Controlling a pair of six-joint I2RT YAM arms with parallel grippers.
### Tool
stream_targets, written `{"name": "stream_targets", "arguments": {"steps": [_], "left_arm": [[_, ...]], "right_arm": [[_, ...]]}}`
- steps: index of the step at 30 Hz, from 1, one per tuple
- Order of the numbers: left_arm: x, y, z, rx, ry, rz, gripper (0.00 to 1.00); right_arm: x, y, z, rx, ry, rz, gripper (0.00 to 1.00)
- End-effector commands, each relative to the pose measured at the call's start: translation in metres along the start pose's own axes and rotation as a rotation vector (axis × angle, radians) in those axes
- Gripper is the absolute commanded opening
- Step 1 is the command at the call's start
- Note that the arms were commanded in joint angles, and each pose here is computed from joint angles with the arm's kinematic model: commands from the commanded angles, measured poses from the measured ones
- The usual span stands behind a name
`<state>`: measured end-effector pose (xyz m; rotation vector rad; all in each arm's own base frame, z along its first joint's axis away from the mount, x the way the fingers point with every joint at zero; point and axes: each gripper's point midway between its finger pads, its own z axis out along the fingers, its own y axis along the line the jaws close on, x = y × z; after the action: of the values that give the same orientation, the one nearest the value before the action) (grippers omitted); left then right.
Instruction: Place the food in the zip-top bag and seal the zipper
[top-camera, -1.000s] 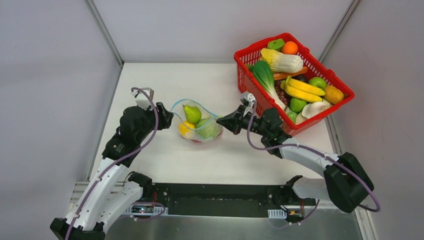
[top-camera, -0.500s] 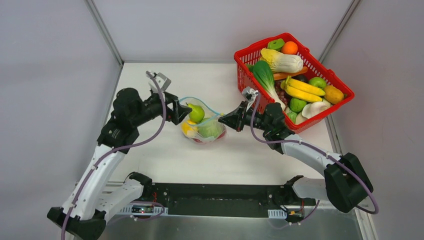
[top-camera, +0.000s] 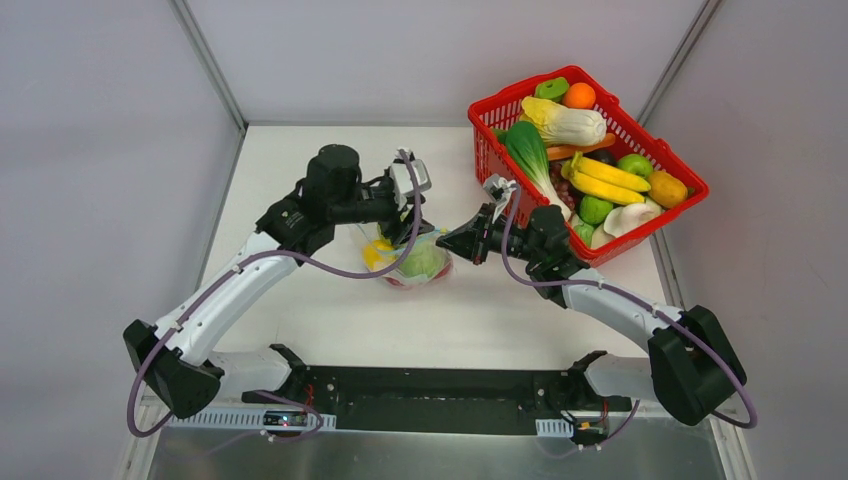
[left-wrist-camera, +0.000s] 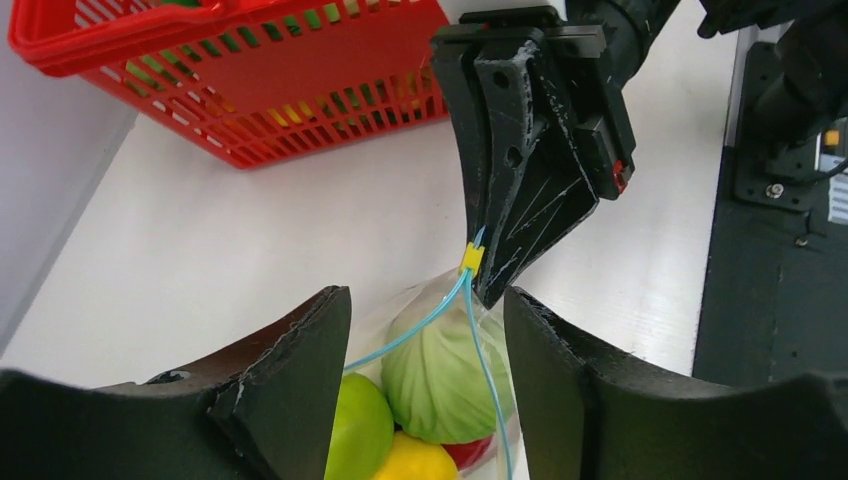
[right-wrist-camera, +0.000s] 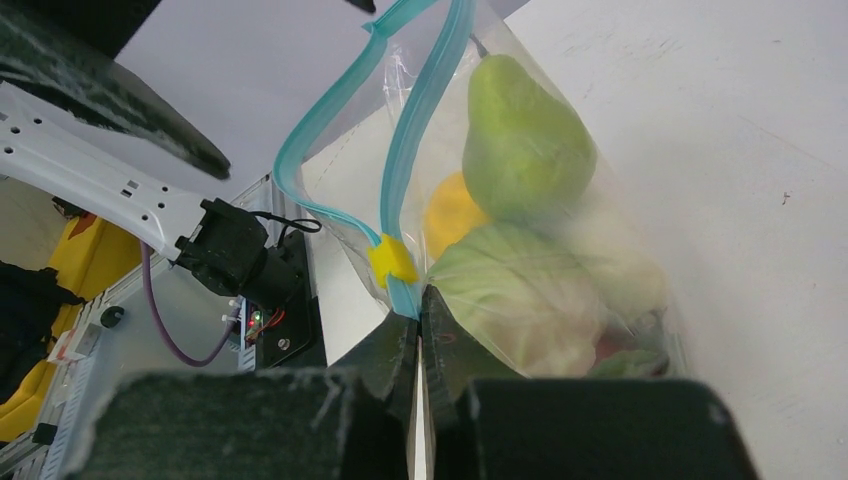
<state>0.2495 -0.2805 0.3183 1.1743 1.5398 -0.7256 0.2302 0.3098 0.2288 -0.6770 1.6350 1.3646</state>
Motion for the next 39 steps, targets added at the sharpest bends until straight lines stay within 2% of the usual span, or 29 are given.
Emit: {"name": "stream_targets", "arguments": {"steps": [1,7,11,15,24,26,30,39], "left_arm": [[-0.027,-0.002,0.005,0.024,-0.052,0.188,0.58],[-0.003,-0.027,0.019,0.144,-0.018,0.377,0.58],[0.009,-0.027,0.025,0.161,0.027,0.434,0.48],[0.014,-0.02,0.033,0.124,0.055,0.455,0.4],[0.024,-0.018,0.046,0.142,0.095,0.448,0.35],[0.029,-0.019,0.046,0.149,0.114,0.443,0.27],[0.035,-0.019,0.042,0.165,0.163,0.443,0.0],[0.035,-0.012,0.035,0.093,0.162,0.429,0.0]], "right_arm": [[-0.032,0.018,0.002,-0.059,-0.072,-0.061,0.0],[-0.03,0.019,0.002,-0.064,-0.066,-0.055,0.0],[-0.031,0.019,0.001,-0.063,-0.07,-0.057,0.0],[-0.031,0.02,0.0,-0.064,-0.07,-0.057,0.0],[-0.031,0.021,-0.002,-0.058,-0.075,-0.063,0.0],[-0.029,0.02,-0.002,-0.055,-0.072,-0.06,0.0],[-0.03,0.018,-0.003,-0.046,-0.076,-0.063,0.0],[-0.028,0.009,-0.005,0.011,-0.086,-0.073,0.0]]}}
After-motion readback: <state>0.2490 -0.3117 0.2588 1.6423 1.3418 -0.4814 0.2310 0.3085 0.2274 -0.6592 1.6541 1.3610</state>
